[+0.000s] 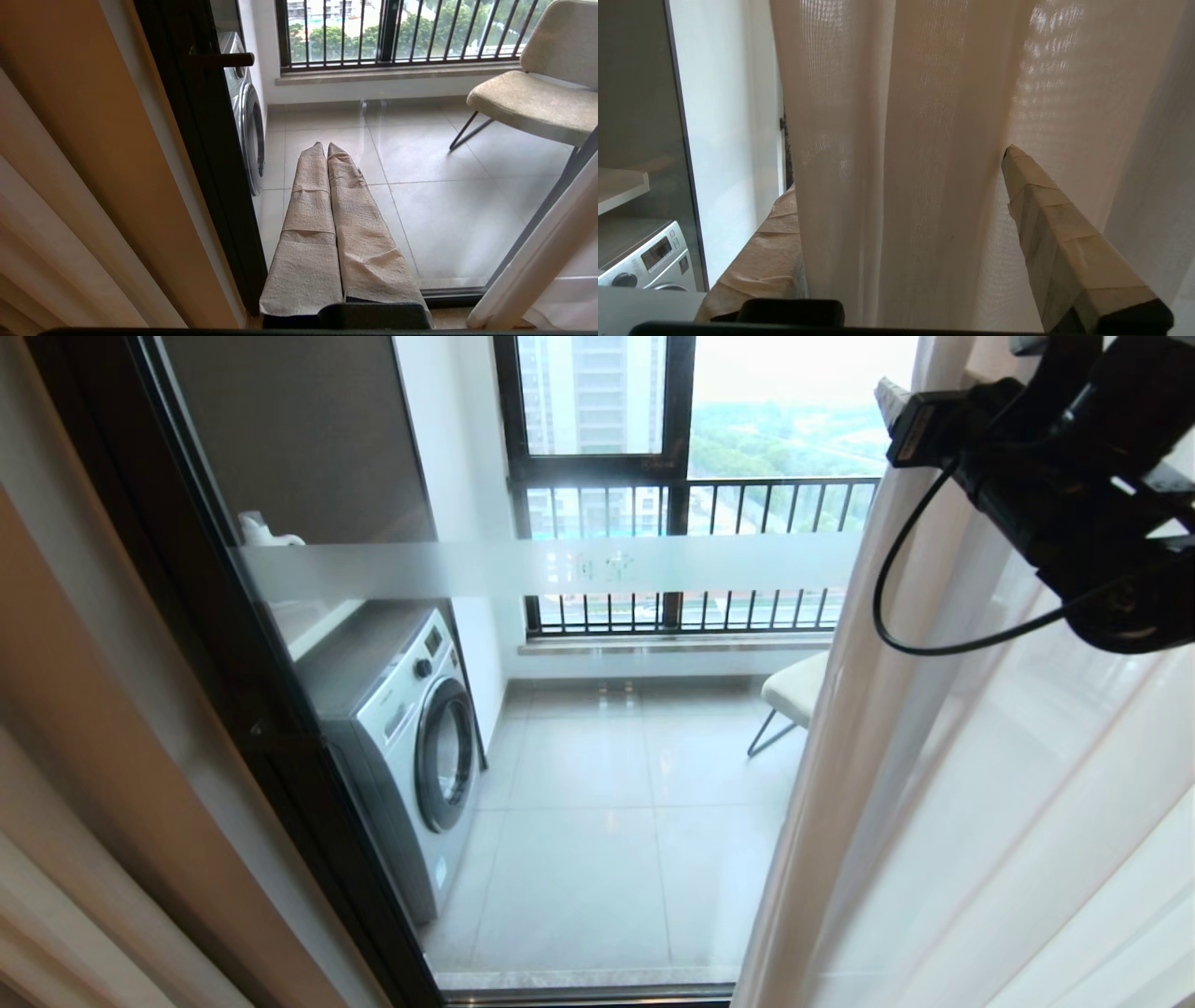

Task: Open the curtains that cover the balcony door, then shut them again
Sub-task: Close the inner curtains on both sides

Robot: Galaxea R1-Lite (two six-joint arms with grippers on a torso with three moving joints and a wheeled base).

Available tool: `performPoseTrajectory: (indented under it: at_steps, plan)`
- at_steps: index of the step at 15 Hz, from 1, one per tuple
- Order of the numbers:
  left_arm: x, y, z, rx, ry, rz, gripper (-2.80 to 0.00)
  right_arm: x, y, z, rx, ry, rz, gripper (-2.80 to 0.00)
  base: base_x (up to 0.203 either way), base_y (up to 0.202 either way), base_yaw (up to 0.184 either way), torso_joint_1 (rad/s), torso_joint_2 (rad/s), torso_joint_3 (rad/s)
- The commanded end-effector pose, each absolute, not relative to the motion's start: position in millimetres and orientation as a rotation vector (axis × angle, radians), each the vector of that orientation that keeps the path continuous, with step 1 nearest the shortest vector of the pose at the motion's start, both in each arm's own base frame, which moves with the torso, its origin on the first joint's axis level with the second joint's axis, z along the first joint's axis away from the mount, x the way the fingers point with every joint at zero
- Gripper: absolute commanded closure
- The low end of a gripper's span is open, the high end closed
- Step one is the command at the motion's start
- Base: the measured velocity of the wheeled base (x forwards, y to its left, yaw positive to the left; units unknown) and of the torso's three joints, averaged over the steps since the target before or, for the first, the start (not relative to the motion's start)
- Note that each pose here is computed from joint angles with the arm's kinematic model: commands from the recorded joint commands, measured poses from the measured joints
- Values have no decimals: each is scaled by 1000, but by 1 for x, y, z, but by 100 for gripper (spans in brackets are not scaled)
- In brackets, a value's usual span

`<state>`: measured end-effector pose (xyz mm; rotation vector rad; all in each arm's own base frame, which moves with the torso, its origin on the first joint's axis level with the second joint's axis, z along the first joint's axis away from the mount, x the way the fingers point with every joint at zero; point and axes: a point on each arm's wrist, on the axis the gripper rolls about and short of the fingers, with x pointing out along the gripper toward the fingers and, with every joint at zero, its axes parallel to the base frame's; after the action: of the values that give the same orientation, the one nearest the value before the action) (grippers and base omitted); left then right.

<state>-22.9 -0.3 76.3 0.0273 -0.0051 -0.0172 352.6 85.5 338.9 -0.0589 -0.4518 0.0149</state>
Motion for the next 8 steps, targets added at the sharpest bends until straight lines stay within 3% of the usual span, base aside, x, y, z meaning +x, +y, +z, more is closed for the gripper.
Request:
performPoseTrajectory:
  at_steps: [1, 8]
  plan:
    - [-23, 0, 76, 28, -6, -17, 0, 321, 78, 345, -59, -457, 12, -280, 0, 0, 0, 0, 0, 0]
    - [-23, 0, 76, 28, -5, -17, 0, 231, 54, 313, -59, -378, 15, -280, 0, 0, 0, 0, 0, 0]
